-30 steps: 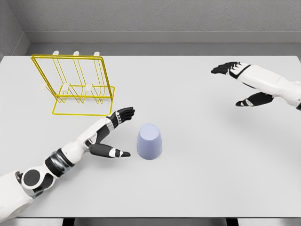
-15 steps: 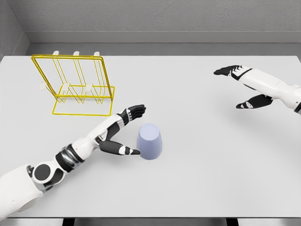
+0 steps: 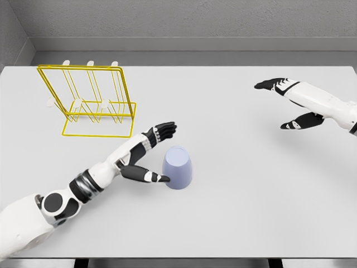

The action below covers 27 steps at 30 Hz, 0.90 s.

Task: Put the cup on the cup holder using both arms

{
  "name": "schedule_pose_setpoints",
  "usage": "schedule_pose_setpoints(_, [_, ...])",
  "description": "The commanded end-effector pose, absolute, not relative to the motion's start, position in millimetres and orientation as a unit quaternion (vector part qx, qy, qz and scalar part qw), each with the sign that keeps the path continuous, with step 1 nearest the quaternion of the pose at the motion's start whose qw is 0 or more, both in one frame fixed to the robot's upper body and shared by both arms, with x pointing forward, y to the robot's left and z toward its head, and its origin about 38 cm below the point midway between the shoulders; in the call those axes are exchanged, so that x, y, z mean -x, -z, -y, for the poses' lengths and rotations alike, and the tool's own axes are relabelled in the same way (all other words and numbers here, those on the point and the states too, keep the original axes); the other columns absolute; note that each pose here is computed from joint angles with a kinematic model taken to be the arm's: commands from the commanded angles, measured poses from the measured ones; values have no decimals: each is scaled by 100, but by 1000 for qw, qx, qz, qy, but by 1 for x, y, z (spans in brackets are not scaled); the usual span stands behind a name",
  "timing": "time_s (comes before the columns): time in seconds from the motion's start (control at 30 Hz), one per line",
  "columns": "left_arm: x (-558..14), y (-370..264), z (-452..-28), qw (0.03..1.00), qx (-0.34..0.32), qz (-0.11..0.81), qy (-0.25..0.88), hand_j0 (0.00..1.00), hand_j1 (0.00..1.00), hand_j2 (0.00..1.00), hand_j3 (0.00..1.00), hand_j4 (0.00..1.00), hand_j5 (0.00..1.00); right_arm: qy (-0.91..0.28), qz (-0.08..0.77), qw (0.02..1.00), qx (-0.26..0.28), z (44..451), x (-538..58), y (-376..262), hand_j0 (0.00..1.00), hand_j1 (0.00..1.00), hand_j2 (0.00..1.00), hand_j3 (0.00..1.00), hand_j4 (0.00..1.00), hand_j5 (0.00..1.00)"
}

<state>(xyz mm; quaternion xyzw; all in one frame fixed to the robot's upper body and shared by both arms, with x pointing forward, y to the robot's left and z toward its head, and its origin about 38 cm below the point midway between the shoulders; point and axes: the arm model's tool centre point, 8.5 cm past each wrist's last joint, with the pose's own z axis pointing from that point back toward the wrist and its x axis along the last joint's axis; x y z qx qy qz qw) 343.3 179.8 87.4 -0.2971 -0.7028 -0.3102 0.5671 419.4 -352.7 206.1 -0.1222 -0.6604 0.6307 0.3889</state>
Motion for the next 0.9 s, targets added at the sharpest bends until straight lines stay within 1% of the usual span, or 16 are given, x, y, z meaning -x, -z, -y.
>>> schedule_pose_setpoints(0.0, [-338, -86, -176, 574, 313, 695, 298, 100, 100, 100, 100, 100, 100, -628, 662, 391, 122, 354, -420, -207, 100, 100, 100, 100, 100, 100])
schedule_pose_setpoints(0.73, [-336, -82, -173, 583, 322, 684, 297, 100, 100, 100, 100, 100, 100, -626, 660, 397, 119, 355, -418, -202, 100, 100, 100, 100, 100, 100])
schedule_pose_setpoints(0.77, [-337, -81, -173, 583, 322, 684, 298, 100, 100, 100, 100, 100, 100, -623, 655, 409, 123, 363, -419, -197, 100, 100, 100, 100, 100, 100])
schedule_pose_setpoints(0.87, [-335, -79, -170, 584, 324, 681, 299, 100, 100, 100, 100, 100, 100, -618, 657, 410, 131, 368, -421, -201, 100, 100, 100, 100, 100, 100])
